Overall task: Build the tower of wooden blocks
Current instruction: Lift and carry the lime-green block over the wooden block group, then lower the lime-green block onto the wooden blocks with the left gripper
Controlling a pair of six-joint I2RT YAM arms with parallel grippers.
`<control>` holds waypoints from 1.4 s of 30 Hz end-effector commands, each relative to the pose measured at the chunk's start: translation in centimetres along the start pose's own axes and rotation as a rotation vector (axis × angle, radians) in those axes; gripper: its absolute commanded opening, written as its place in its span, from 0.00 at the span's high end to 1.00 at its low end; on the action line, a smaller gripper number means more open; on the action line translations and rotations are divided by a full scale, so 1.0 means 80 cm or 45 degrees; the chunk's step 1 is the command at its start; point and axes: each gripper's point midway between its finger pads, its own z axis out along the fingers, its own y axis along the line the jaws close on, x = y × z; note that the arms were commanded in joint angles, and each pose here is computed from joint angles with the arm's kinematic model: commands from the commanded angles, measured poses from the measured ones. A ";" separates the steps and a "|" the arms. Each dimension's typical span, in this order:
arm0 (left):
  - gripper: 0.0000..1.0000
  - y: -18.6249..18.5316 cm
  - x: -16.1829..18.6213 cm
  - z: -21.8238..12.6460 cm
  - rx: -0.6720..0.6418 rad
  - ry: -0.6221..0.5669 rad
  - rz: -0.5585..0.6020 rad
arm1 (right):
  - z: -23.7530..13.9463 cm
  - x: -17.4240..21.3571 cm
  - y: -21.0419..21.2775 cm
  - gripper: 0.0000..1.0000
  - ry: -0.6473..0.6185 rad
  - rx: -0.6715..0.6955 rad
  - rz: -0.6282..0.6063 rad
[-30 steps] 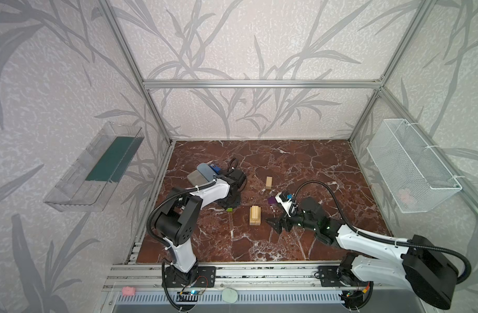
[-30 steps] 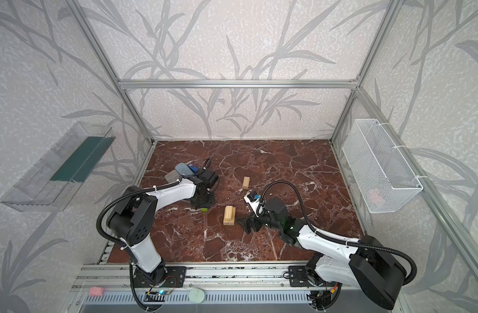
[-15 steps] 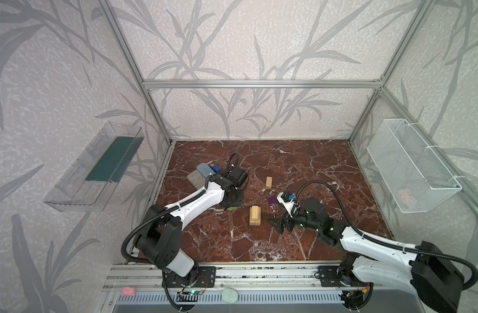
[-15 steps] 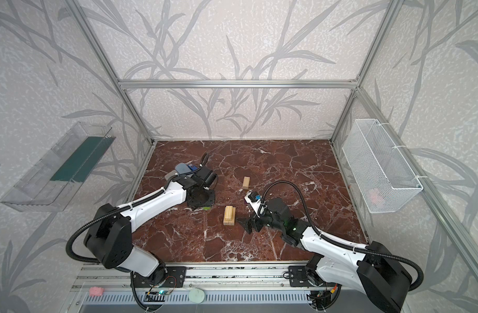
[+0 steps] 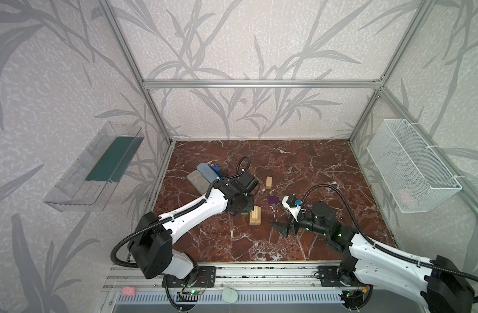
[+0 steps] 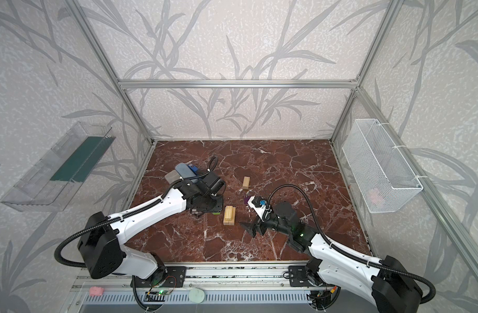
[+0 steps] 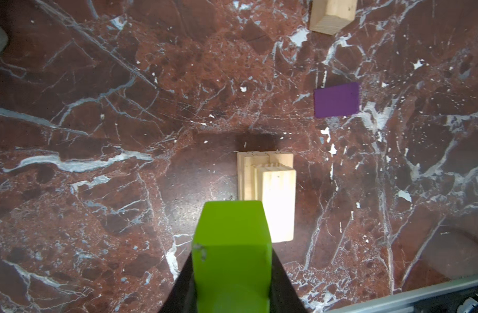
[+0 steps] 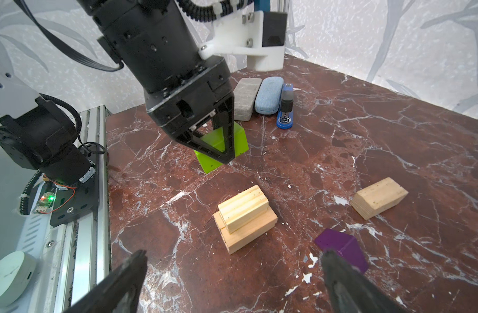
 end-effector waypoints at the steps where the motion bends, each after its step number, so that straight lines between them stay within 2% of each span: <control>1: 0.90 -0.016 -0.003 -0.003 -0.004 -0.013 -0.020 | -0.007 0.000 -0.008 0.01 -0.015 0.063 -0.028; 10: 0.92 -0.039 -0.005 0.018 -0.069 0.023 0.044 | -0.008 0.000 -0.006 0.01 -0.027 0.049 -0.028; 19: 0.92 -0.036 -0.002 0.034 -0.152 0.042 0.032 | -0.007 0.000 -0.007 0.01 -0.028 0.056 -0.018; 24: 0.92 -0.045 0.006 0.040 -0.118 0.082 0.059 | -0.006 0.001 -0.009 0.01 -0.023 0.064 -0.009; 42: 0.90 -0.039 0.010 0.049 -0.177 0.107 0.073 | -0.006 0.002 -0.014 0.01 -0.016 0.094 0.001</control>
